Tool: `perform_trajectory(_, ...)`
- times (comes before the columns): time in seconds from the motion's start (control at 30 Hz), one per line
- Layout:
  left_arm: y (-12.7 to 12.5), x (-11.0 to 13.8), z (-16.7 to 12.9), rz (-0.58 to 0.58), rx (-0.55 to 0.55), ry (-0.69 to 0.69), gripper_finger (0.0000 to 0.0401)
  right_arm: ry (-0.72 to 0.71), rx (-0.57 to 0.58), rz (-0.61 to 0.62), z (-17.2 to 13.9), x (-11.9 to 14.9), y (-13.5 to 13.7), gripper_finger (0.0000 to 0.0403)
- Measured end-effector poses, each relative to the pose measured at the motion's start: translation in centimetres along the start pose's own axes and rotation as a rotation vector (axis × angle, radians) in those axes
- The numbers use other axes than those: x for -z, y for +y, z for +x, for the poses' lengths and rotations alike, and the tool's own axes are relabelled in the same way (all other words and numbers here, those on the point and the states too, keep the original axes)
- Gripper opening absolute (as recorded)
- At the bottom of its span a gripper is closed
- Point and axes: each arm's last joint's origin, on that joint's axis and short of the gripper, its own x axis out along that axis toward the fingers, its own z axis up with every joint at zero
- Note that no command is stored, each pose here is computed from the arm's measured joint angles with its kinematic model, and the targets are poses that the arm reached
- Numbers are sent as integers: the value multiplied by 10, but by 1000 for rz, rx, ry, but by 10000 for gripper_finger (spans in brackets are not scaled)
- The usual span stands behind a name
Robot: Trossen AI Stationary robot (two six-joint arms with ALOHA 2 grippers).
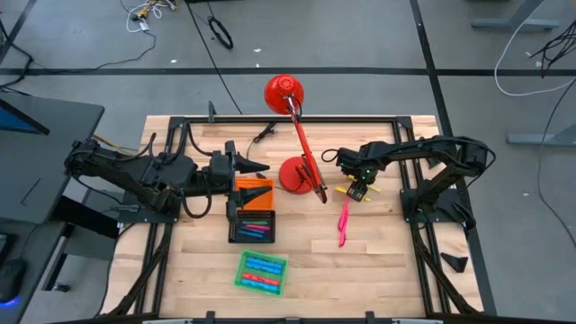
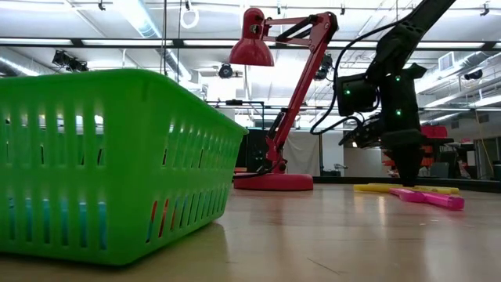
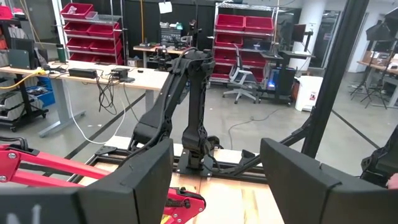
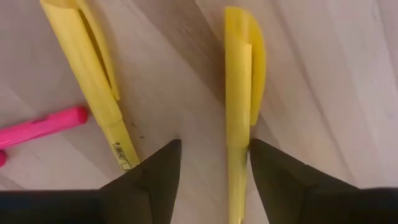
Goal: Pick & Place Markers
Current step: Put the top yellow pen into the orange bin
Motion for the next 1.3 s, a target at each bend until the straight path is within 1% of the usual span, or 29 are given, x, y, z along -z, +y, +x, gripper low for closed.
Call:
perform_trajectory(0.07,0,0,0,0,0,0,248,0,-3,-7,0,0,0,185)
perform_trajectory(0.13,0,0,0,0,0,0,248,1,-7,-8,0,0,0,163)
perform_trajectory(0.4,0,0,0,0,0,0,248,6,-13,26,1,0,1,42)
perform_trajectory(0.5,0,0,0,0,0,0,248,10,-13,27,1,1,1,14)
perform_trajectory(0.67,0,0,0,0,0,1,248,8,-13,31,0,2,0,14)
perform_trajectory(0.77,0,0,0,0,0,1,248,-1,-15,58,-8,7,-1,13)
perform_trajectory(0.8,0,0,0,0,0,1,248,22,-9,72,-11,12,-2,12)
perform_trajectory(0.83,0,0,0,1,0,1,248,33,-9,87,-15,18,-3,12)
perform_trajectory(0.93,0,0,0,1,0,1,248,-3,-21,123,-32,27,-5,11)
perform_trajectory(1.0,0,0,0,1,0,1,248,1,-21,145,-42,38,-7,11)
perform_trajectory(1.17,2,0,1,1,-7,0,248,-50,-38,198,-72,56,-11,10)
perform_trajectory(1.3,2,0,1,0,-7,-2,248,-91,-51,213,-102,62,-12,10)
